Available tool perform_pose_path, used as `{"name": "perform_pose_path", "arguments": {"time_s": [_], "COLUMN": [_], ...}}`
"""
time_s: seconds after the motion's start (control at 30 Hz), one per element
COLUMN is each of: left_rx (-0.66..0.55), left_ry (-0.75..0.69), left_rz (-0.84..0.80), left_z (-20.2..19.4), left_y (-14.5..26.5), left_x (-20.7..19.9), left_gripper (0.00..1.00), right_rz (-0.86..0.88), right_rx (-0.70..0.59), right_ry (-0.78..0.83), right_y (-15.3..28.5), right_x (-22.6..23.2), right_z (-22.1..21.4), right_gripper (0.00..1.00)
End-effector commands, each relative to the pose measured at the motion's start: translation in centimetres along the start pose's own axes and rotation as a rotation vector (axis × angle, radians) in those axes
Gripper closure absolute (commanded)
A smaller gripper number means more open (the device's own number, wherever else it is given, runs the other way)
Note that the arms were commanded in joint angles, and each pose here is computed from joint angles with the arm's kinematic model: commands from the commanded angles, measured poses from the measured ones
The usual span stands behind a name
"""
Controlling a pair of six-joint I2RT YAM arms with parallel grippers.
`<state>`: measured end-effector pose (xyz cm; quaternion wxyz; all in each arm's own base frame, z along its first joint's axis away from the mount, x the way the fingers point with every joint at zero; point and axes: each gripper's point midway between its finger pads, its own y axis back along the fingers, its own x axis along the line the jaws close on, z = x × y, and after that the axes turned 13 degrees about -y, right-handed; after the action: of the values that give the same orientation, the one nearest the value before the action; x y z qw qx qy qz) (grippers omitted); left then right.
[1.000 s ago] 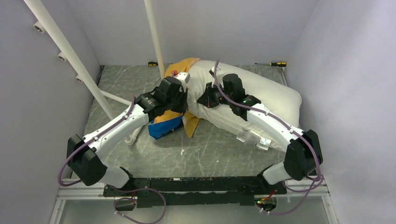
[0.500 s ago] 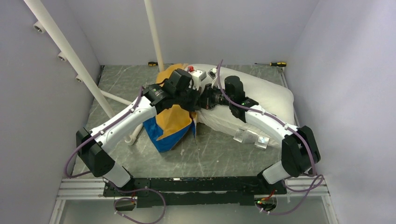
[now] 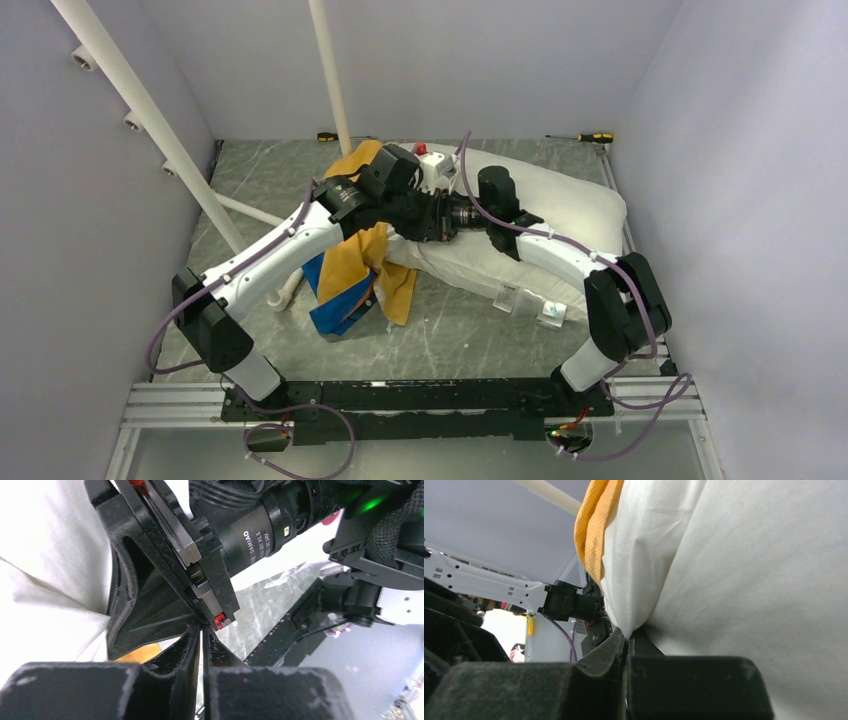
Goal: Put the pillow into the pillowcase
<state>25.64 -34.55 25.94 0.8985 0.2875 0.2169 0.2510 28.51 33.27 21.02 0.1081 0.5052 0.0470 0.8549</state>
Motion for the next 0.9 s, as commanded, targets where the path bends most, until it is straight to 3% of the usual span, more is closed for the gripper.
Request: {"name": "perform_pose_path", "arguments": {"time_s": [0.0, 0.07, 0.13, 0.23, 0.4, 0.53, 0.7, 0.8, 0.87], "left_rx": [-0.352, -0.317, -0.274, -0.230, -0.154, -0.083, 0.064, 0.103, 0.116], "left_ry": [-0.098, -0.044, 0.011, 0.053, 0.130, 0.151, 0.156, 0.168, 0.190], "left_rz": [-0.036, 0.176, 0.352, 0.467, 0.627, 0.720, 0.729, 0.697, 0.722], "left_z": [9.4, 7.6, 5.3, 2.7, -1.5, -4.4, -8.2, -9.9, -10.9], "left_y": [3.8, 4.6, 6.0, 7.4, 9.0, 9.2, 7.1, 5.2, 4.7], "left_x": [-5.4, -1.6, 1.5, 3.6, 6.2, 7.8, 8.3, 8.1, 8.6], "left_gripper": [0.74, 0.49, 0.35, 0.28, 0.35, 0.35, 0.37, 0.47, 0.45], "right_rz": [-0.035, -0.048, -0.059, -0.074, -0.106, -0.148, -0.160, -0.160, -0.158], "right_rx": [-0.035, -0.040, -0.040, -0.031, -0.029, -0.055, -0.071, -0.073, -0.071], "right_ry": [0.086, 0.085, 0.081, 0.075, 0.078, 0.061, 0.050, 0.048, 0.044], "right_y": [-1.9, -1.7, -1.6, -1.7, -1.6, -1.1, -0.8, -0.8, -0.8], "right_x": [0.2, 0.0, -0.3, -0.8, -1.3, -1.5, -1.2, -1.1, -1.1], "right_z": [-0.2, -0.1, -0.1, -0.3, -0.1, 0.6, 1.3, 1.5, 1.6], "right_gripper": [1.00, 1.00, 1.00, 1.00, 1.00, 1.00, 1.00, 1.00, 1.00]}}
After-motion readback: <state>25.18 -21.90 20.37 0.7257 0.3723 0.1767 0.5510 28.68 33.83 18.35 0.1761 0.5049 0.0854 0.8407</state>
